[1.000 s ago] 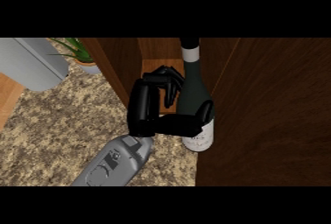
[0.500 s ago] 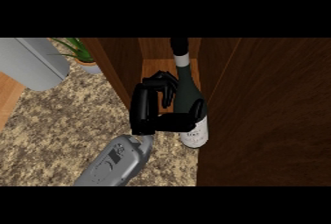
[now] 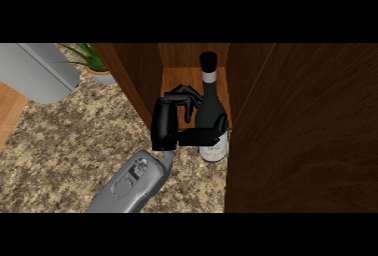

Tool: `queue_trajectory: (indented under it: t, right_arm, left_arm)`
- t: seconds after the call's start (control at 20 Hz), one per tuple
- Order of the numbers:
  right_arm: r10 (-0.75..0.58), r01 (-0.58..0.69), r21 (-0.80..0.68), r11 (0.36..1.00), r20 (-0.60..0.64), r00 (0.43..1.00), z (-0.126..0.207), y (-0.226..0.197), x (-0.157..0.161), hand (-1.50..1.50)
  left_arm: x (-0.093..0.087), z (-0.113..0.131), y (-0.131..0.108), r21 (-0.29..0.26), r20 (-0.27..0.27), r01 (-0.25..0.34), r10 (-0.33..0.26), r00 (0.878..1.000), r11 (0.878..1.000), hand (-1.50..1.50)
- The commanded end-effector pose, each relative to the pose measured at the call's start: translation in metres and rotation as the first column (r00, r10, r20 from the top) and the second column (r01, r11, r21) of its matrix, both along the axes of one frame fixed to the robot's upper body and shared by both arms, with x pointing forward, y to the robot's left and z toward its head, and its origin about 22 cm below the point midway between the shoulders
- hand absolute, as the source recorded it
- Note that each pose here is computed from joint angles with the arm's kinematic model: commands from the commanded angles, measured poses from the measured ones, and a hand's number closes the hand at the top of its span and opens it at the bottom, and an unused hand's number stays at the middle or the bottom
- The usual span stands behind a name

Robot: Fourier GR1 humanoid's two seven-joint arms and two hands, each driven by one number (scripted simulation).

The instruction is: Pick up the wine, place it into the cabinet and close the cabinet

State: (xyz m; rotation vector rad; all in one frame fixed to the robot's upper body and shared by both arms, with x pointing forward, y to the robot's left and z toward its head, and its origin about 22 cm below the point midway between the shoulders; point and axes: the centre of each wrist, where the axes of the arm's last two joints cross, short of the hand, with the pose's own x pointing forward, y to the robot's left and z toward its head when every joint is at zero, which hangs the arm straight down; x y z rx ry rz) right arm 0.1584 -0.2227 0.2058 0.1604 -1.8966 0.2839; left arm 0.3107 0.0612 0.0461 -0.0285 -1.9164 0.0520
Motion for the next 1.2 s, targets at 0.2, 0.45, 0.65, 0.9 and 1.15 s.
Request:
queue_trajectory:
  t: [0.2, 0.45, 0.65, 0.9, 1.15]
  right_arm:
    - [0.038, -0.04, 0.055, 0.998, 0.036, 0.999, 0.003, -0.004, -0.028, -1.5]
    - [0.046, -0.048, 0.045, 0.998, 0.037, 0.998, 0.015, -0.003, -0.039, -1.5]
    - [0.055, -0.056, 0.06, 0.997, 0.025, 0.998, 0.002, 0.001, -0.021, -1.5]
    - [0.04, -0.042, 0.078, 0.996, 0.026, 0.999, 0.001, -0.002, -0.019, -1.5]
    - [0.058, -0.058, 0.057, 0.997, 0.017, 0.998, 0.004, -0.001, -0.022, -1.5]
  left_arm:
    - [0.007, -0.013, 0.025, -0.021, 0.019, -0.07, 0.07, 0.997, 0.997, 1.5]
    - [0.021, -0.01, 0.023, -0.026, 0.005, -0.069, 0.069, 0.998, 0.997, 1.5]
    - [0.048, -0.015, 0.031, -0.023, -0.013, -0.044, 0.043, 0.999, 0.999, 1.5]
    - [0.058, -0.006, 0.042, -0.024, -0.038, -0.052, 0.051, 0.998, 0.998, 1.5]
    - [0.067, -0.004, 0.018, 0.011, -0.073, -0.067, 0.068, 0.995, 0.998, 1.5]
